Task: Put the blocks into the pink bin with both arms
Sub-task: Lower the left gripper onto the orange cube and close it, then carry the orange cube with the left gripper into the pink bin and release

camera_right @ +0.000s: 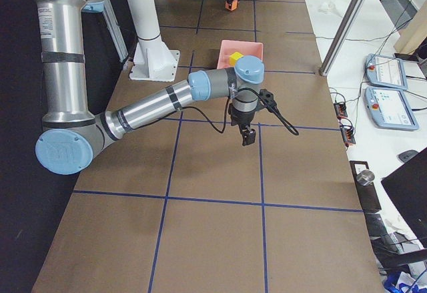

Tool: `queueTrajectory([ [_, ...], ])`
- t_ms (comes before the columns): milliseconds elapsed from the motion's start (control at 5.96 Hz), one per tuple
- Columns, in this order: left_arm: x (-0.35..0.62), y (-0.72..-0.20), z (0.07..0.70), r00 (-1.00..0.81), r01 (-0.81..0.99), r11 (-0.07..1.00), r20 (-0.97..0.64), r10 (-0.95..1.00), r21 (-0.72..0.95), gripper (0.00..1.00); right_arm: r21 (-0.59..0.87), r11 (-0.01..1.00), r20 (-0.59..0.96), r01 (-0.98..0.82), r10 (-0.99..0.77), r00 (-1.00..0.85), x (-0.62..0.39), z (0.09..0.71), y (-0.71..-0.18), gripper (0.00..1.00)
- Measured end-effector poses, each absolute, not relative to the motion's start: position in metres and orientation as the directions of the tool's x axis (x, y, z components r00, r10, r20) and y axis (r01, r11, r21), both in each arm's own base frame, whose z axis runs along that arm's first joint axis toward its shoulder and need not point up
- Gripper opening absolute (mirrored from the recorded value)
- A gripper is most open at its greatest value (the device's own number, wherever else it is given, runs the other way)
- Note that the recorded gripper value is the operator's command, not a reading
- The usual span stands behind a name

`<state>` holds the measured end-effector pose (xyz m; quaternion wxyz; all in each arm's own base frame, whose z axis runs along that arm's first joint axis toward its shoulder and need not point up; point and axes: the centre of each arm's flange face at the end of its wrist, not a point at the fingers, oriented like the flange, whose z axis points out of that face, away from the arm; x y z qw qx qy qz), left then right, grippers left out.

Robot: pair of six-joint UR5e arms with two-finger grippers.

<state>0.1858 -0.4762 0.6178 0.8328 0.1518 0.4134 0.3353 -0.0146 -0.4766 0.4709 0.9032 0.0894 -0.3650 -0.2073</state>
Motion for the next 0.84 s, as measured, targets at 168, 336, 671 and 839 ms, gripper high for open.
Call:
queueTrajectory([
  [168,0.175,-0.499,0.567,0.469,-0.388,0.756,-0.593,0.655,0.528,0.53,0.31,0.9,0.626,0.308,-0.437,0.646,-0.015,0.472,-0.476,1.0],
  [336,0.175,-0.522,0.513,0.502,-0.327,0.796,-0.621,0.603,0.509,0.53,0.302,0.902,0.628,0.308,-0.431,0.648,-0.012,0.478,-0.472,1.0],
  [671,0.201,-0.576,0.395,0.551,-0.222,0.882,-0.693,0.465,0.415,0.53,0.291,0.91,0.629,0.295,-0.414,0.658,0.016,0.502,-0.456,1.0],
  [839,0.23,-0.595,0.326,0.579,-0.196,0.918,-0.715,0.392,0.345,0.53,0.296,0.908,0.624,0.297,-0.42,0.659,0.035,0.516,-0.445,1.0],
])
